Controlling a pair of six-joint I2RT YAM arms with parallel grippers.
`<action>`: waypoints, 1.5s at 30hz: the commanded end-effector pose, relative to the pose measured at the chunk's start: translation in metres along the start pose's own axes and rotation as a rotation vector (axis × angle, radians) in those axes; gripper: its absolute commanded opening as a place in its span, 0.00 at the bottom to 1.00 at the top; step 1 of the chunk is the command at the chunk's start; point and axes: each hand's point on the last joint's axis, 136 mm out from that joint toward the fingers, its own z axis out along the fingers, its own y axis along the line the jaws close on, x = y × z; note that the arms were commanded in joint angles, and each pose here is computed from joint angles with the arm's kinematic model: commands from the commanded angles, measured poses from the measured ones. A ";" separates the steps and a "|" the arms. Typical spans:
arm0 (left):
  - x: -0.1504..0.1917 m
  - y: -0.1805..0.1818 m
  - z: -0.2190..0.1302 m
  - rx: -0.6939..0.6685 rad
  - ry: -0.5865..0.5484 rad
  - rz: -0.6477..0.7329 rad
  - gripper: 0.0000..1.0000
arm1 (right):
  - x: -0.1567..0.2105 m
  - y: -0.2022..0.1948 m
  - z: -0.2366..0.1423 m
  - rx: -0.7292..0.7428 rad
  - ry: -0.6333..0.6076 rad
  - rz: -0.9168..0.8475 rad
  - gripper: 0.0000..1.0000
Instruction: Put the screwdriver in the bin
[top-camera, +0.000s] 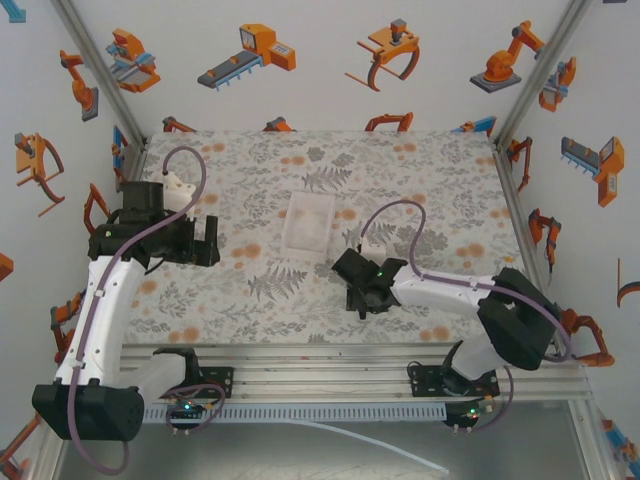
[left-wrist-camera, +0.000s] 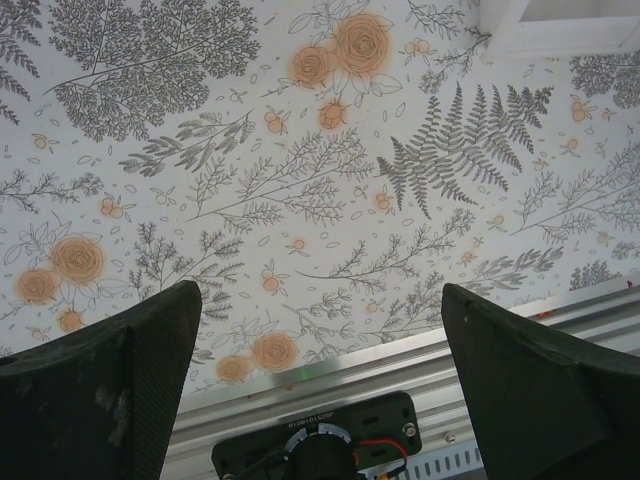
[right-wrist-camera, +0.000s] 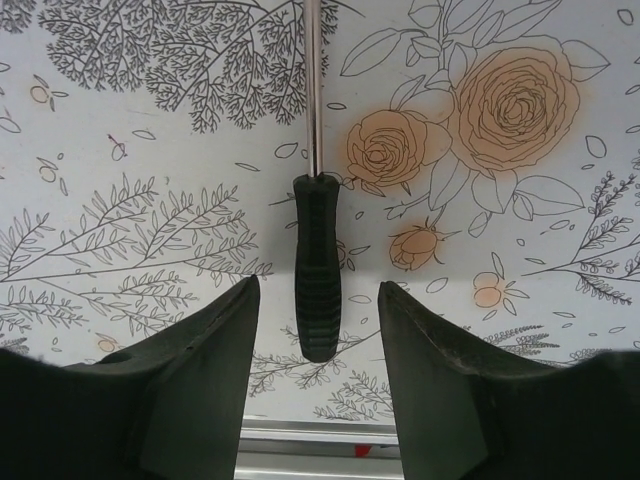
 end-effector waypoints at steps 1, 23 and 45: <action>0.001 -0.006 -0.004 0.025 -0.004 -0.011 0.97 | 0.003 -0.007 0.008 0.046 -0.004 0.016 0.47; 0.004 -0.011 -0.004 0.048 0.002 -0.016 0.97 | 0.001 -0.013 0.005 0.103 -0.015 -0.021 0.23; 0.015 -0.019 -0.001 0.100 0.034 0.006 0.97 | -0.054 -0.011 -0.068 0.083 -0.201 -0.105 0.22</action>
